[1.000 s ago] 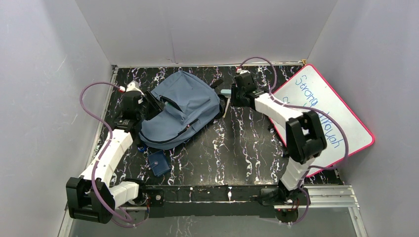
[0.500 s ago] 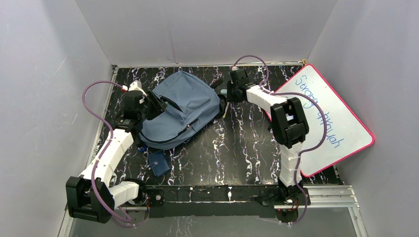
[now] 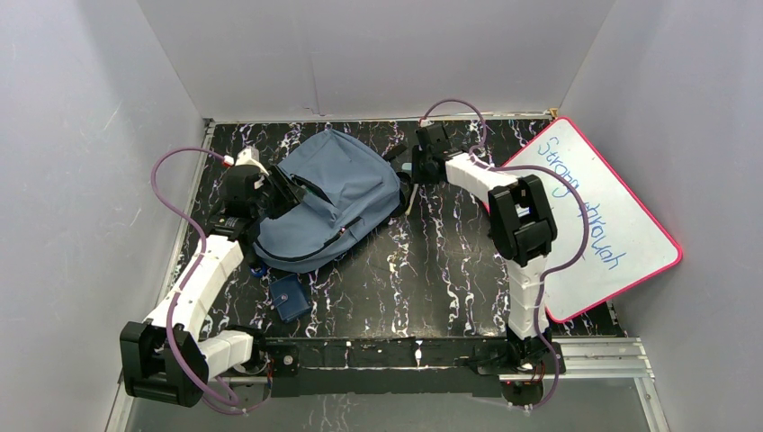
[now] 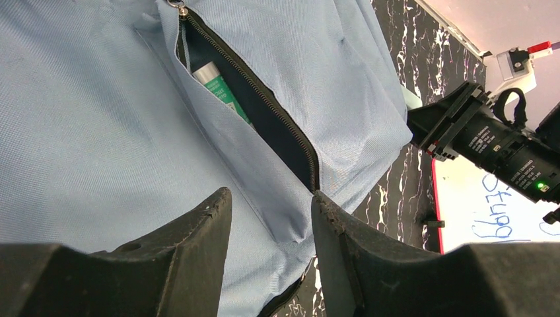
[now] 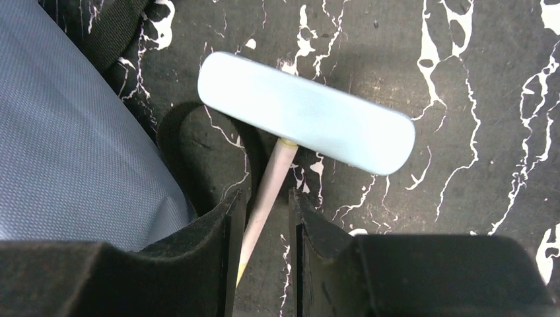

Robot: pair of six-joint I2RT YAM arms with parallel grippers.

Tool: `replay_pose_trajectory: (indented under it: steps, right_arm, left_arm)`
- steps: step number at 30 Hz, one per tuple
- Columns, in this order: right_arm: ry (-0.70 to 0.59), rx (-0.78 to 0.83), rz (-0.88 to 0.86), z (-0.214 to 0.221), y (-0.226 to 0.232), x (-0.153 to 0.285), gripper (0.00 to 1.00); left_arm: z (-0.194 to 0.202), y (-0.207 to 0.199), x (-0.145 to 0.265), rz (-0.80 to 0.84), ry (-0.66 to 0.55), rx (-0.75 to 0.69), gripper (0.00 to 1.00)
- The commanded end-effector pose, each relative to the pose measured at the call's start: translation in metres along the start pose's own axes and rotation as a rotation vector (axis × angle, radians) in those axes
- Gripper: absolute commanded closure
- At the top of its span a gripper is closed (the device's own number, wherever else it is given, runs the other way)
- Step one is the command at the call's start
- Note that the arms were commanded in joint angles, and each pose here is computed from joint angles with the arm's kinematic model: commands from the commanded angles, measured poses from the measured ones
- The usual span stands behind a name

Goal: Pack the student bag
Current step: Adjust the stationery at the center of the board.

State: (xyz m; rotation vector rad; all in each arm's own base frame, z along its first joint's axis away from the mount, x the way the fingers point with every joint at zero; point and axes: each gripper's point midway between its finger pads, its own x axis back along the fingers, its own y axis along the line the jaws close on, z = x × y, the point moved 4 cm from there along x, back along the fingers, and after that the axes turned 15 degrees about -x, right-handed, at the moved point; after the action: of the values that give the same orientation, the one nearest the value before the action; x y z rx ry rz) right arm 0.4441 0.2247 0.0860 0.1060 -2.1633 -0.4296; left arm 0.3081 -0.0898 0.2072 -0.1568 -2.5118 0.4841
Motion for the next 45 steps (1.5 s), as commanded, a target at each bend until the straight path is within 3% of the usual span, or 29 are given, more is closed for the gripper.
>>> replay_pose_trajectory:
  steps: [1, 19, 28, 39, 45]
  right_arm:
    - [-0.053, -0.004, -0.001, -0.019, 0.008, -0.001, 0.62]
    - [0.008, 0.003, 0.025, -0.002, 0.001, -0.021, 0.63]
    - [0.081, 0.080, 0.042, 0.022, -0.005, -0.021, 0.65]
    - [0.180, 0.184, 0.045, 0.064, -0.020, 0.004, 0.64]
    - [0.238, 0.249, -0.001, 0.087, -0.031, 0.024, 0.69]
  left_arm:
    - [-0.012, -0.009, 0.004, 0.035, -0.039, -0.008, 0.54]
    - [-0.004, -0.010, 0.000, 0.049, -0.012, 0.003, 0.54]
    - [-0.001, -0.011, -0.003, 0.055, 0.000, 0.008, 0.54]
    - [0.000, -0.014, -0.008, 0.071, 0.022, 0.021, 0.54]
    - [-0.001, -0.016, -0.012, 0.082, 0.027, 0.025, 0.54]
